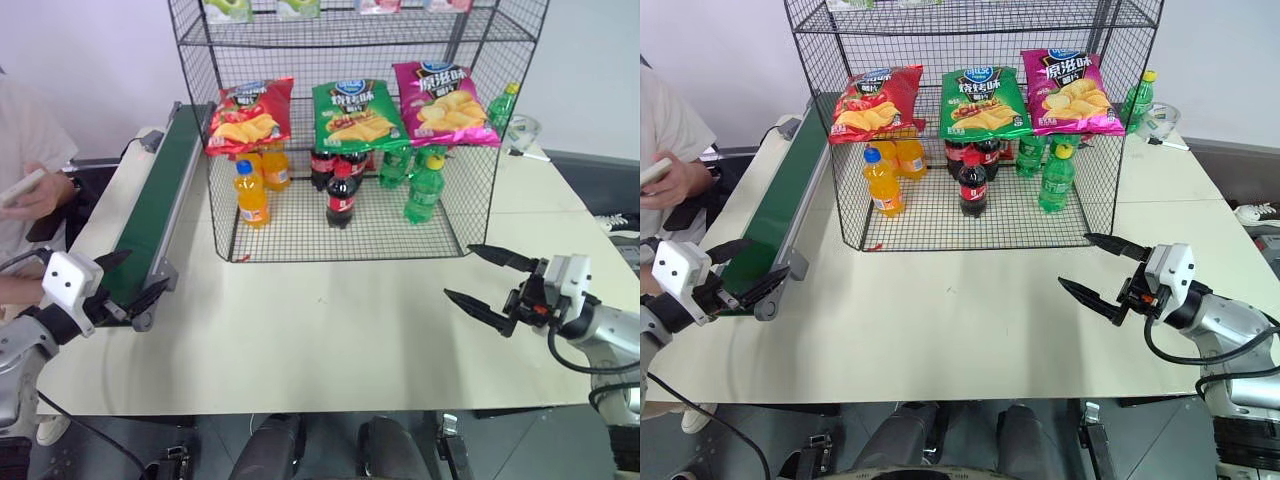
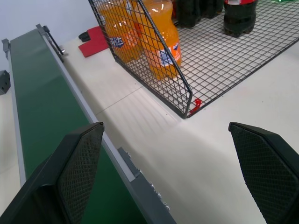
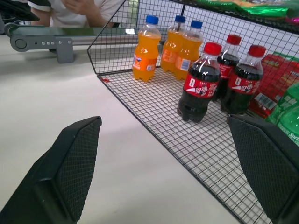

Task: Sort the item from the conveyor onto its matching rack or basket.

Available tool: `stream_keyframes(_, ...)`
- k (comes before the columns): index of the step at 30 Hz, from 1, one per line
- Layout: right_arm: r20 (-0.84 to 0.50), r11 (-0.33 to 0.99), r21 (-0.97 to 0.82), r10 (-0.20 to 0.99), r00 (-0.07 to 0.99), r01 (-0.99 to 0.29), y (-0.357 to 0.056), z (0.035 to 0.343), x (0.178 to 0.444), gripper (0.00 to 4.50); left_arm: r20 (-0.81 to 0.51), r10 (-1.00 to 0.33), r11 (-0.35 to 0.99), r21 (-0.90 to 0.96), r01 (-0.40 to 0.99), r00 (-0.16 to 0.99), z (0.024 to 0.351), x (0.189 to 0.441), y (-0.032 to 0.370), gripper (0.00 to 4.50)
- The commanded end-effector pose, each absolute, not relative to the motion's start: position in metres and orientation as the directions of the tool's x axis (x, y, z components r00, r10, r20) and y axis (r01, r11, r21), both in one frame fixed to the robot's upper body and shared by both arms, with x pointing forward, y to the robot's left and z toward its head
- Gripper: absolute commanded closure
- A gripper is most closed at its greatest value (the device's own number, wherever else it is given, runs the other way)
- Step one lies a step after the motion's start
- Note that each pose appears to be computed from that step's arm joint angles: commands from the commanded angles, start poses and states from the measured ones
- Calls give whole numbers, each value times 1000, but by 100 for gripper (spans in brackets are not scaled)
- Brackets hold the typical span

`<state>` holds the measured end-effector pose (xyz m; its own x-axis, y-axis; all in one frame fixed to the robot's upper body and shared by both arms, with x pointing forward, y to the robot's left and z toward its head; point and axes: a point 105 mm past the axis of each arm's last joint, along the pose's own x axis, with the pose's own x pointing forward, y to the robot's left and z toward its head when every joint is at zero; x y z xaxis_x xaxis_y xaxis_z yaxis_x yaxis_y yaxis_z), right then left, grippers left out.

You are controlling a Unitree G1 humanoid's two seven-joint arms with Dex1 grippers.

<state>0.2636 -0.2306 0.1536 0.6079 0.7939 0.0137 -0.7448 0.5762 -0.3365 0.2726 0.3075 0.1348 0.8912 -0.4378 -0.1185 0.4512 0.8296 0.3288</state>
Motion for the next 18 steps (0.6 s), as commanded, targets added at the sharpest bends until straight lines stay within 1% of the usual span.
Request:
stream_keyframes(1, 36, 574, -361, 796, 604, -735, -230, 161, 264, 0, -96, -435, 823, 361, 439, 895, 142, 271, 308, 3)
stream_keyframes(7, 33, 573, -360, 796, 604, -736, -230, 161, 266, 0, -119, -461, 818, 328, 473, 879, 137, 266, 307, 3)
stream_keyframes(18, 33, 571, -358, 799, 601, -739, -227, 159, 267, 0, -118, -451, 831, 306, 464, 885, 136, 266, 313, 3)
